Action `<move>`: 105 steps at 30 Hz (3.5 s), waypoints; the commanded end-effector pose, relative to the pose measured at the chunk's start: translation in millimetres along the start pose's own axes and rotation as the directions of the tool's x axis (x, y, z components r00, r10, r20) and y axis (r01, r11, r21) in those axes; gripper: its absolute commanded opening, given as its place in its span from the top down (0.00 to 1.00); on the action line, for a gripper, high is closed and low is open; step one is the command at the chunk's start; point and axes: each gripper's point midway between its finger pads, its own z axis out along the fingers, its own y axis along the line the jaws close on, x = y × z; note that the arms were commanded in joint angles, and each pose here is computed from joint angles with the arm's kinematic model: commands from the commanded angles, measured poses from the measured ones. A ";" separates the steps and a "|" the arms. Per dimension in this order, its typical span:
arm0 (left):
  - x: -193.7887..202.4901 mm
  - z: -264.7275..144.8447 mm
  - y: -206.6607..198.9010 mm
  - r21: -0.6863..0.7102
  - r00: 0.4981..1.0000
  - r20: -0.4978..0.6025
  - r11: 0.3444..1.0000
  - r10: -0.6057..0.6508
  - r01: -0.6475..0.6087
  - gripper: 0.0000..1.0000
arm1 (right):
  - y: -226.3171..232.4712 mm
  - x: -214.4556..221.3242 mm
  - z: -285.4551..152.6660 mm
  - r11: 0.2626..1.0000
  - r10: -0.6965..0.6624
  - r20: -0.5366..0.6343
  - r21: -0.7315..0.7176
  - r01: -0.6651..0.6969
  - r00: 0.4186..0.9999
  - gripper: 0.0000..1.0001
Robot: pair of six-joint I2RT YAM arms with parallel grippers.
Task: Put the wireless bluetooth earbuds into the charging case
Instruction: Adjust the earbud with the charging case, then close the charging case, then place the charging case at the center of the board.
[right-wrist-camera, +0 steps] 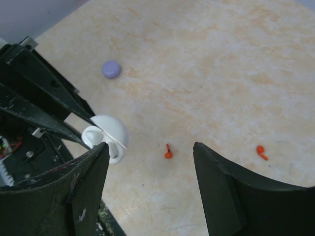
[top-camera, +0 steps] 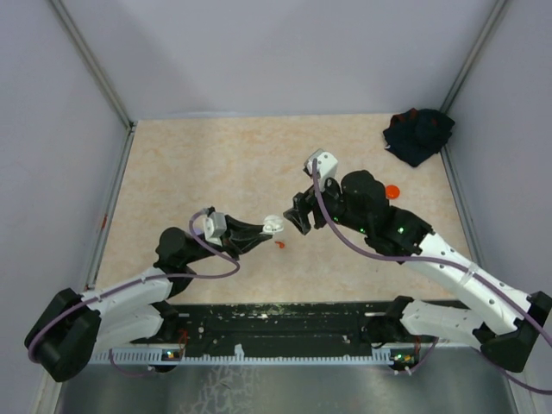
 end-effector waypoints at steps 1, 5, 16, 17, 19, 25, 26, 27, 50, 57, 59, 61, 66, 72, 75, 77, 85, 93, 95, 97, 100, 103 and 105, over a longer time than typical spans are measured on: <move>-4.9 1.6 -9.5 0.070 1.000 -0.003 0.997 0.028 -0.027 1.00 | 44.9 -12.9 3.1 0.956 0.073 0.037 -0.287 -0.059 0.997 0.31; -8.1 3.3 -13.2 0.096 1.000 0.010 0.995 0.025 -0.026 1.00 | 56.9 -8.7 8.7 0.915 0.129 0.012 -0.387 -0.115 0.992 0.30; -16.3 6.4 -17.1 0.126 0.999 0.031 0.992 0.026 -0.030 1.00 | 71.3 11.7 19.0 0.843 0.173 -0.090 -0.502 -0.194 0.981 0.31; -16.2 6.6 -16.7 0.124 0.999 0.030 0.992 0.025 -0.029 1.00 | 73.2 11.9 17.8 0.836 0.172 -0.093 -0.513 -0.195 0.981 0.31; -14.3 7.0 -14.8 0.116 1.000 0.023 0.993 0.018 -0.020 1.00 | 75.5 11.2 15.4 0.827 0.172 -0.095 -0.527 -0.196 0.981 0.32; -5.0 7.0 -9.2 0.082 1.000 -0.008 0.996 -0.016 0.016 1.00 | 78.0 3.6 4.7 0.821 0.158 -0.069 -0.545 -0.170 0.985 0.34; -3.7 6.8 -8.5 0.077 1.000 -0.012 0.997 -0.021 0.022 1.00 | 76.9 2.7 3.3 0.825 0.155 -0.064 -0.541 -0.165 0.986 0.34; -2.5 6.7 -7.8 0.072 1.000 -0.016 0.997 -0.025 0.026 1.00 | 75.5 2.2 2.3 0.829 0.154 -0.059 -0.536 -0.161 0.986 0.34; 78.7 -35.6 73.8 -0.543 0.858 -0.055 0.737 -0.510 0.403 1.00 | 21.8 22.1 8.7 0.962 0.128 0.084 -0.251 -0.104 0.988 0.31; 104.1 -77.9 103.3 -0.721 0.777 0.015 0.531 -0.630 0.445 1.00 | 8.3 47.2 16.7 0.977 0.124 0.103 -0.184 -0.104 0.987 0.29; 113.0 -92.8 111.0 -0.769 0.741 0.038 0.454 -0.671 0.450 1.00 | 2.3 56.4 20.7 0.982 0.127 0.107 -0.155 -0.109 0.986 0.28; 121.8 -107.0 117.1 -0.809 0.709 0.059 0.382 -0.703 0.446 1.00 | -5.3 65.4 24.2 0.987 0.121 0.106 -0.116 -0.109 0.987 0.27; 136.5 -130.9 124.9 -0.863 0.668 0.082 0.283 -0.740 0.419 0.99 | -12.6 78.7 27.0 0.991 0.113 0.115 -0.079 -0.104 0.987 0.27; 145.6 -155.2 130.0 -0.907 0.627 0.098 0.189 -0.773 0.375 0.95 | -14.4 84.8 24.1 0.991 0.124 0.150 -0.072 -0.114 0.981 0.27; 148.2 -168.8 130.7 -0.929 0.613 0.096 0.152 -0.784 0.339 0.93 | -19.1 88.1 23.0 0.992 0.123 0.156 -0.047 -0.117 0.980 0.27; 149.3 -175.8 129.5 -0.939 0.606 0.094 0.133 -0.790 0.318 0.92 | -20.4 89.9 22.9 0.992 0.125 0.155 -0.039 -0.120 0.980 0.27; 161.8 -193.0 123.8 -0.955 0.569 0.105 0.077 -0.816 0.288 0.78 | -20.7 92.7 24.1 0.991 0.131 0.149 -0.037 -0.126 0.980 0.27; 149.9 -197.3 123.0 -0.964 0.573 0.095 0.069 -0.814 0.257 0.56 | -23.1 93.5 24.6 0.991 0.135 0.150 -0.023 -0.133 0.979 0.27; 145.1 -199.8 122.5 -0.968 0.579 0.096 0.060 -0.810 0.245 0.51 | -24.1 93.1 24.6 0.991 0.135 0.152 -0.017 -0.134 0.979 0.27; 138.3 -201.8 122.8 -0.970 0.593 0.101 0.053 -0.799 0.237 0.48 | -26.6 93.5 24.7 0.991 0.136 0.149 -0.003 -0.137 0.979 0.27; 121.4 -199.8 123.7 -0.969 0.620 0.103 0.063 -0.778 0.241 0.40 | -31.7 93.0 24.4 0.989 0.137 0.139 0.028 -0.142 0.981 0.27; 103.7 -198.9 122.1 -0.970 0.635 0.090 0.076 -0.767 0.229 0.32 | -39.5 91.9 21.9 0.983 0.154 0.121 0.079 -0.164 0.981 0.27; 85.5 -195.6 124.3 -0.970 0.661 0.066 0.106 -0.748 0.217 0.25 | -45.0 92.4 20.6 0.977 0.166 0.108 0.116 -0.178 0.980 0.27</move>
